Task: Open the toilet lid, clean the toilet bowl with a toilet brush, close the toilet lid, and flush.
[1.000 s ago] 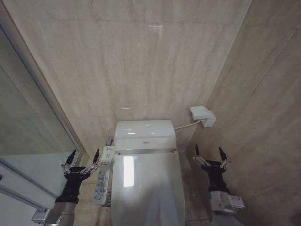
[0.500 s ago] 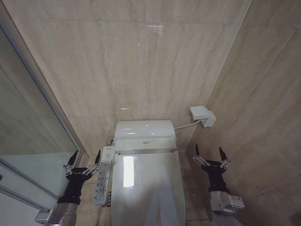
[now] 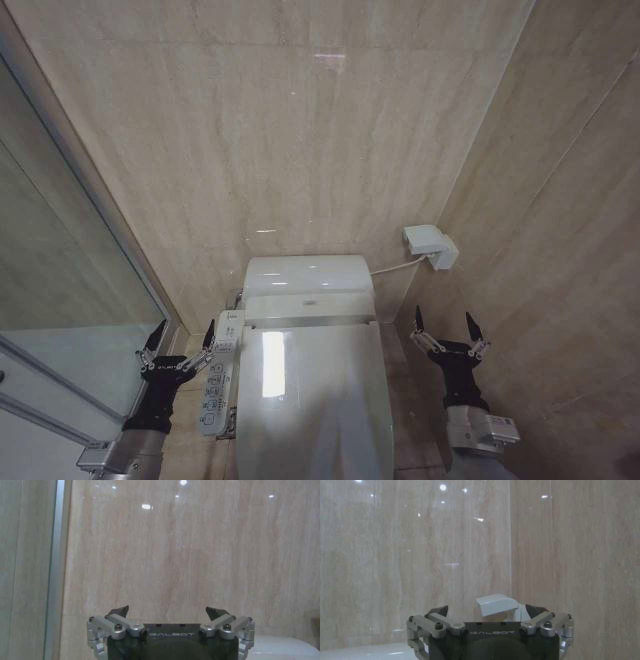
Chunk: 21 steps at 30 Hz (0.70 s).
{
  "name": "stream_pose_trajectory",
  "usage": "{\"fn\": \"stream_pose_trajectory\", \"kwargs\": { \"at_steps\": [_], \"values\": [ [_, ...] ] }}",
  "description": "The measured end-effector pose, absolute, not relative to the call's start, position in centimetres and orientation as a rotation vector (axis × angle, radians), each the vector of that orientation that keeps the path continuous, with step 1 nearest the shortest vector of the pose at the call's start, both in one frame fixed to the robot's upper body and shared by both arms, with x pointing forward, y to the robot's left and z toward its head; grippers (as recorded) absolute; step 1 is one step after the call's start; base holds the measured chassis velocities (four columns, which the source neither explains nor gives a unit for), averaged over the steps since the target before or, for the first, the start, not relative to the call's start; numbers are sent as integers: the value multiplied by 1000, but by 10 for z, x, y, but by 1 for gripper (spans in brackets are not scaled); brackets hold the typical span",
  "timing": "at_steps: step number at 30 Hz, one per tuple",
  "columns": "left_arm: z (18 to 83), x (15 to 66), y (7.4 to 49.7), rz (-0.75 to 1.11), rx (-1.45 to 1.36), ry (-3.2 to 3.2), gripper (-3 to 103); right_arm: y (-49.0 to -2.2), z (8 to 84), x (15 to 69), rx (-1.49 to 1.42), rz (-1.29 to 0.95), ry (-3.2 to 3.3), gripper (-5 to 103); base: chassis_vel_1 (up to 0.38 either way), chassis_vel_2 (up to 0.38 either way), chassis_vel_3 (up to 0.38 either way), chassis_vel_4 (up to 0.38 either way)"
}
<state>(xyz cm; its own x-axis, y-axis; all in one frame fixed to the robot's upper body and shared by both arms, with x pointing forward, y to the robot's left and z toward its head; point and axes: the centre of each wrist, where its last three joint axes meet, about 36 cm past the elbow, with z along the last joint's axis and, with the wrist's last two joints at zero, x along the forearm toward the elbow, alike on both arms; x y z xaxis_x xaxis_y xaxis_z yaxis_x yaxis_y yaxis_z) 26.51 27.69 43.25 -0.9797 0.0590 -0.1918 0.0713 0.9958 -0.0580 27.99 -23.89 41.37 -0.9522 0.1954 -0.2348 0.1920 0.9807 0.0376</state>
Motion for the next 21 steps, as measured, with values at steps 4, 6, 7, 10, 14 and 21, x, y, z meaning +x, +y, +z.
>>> {"fn": "stream_pose_trajectory", "kwargs": {
  "at_steps": [4,6,7,10,14,21],
  "values": [
    [433,265,277,-95,97,2947,100,-239,414,280,287,21,2888,100,0,0,0,0],
    [433,265,277,-95,97,2947,100,-239,414,280,286,21,2888,100,0,0,0,0],
    [433,265,277,-95,97,2947,100,-239,414,280,287,21,2888,100,0,0,0,0],
    [433,265,277,-95,97,2947,100,-239,414,280,287,21,2888,100,0,0,0,0],
    [433,265,277,-95,97,2947,100,-239,414,280,286,21,2888,100,0,0,0,0],
    [433,265,277,-95,97,2947,100,-239,414,280,286,21,2888,100,0,0,0,0]
  ]
}}
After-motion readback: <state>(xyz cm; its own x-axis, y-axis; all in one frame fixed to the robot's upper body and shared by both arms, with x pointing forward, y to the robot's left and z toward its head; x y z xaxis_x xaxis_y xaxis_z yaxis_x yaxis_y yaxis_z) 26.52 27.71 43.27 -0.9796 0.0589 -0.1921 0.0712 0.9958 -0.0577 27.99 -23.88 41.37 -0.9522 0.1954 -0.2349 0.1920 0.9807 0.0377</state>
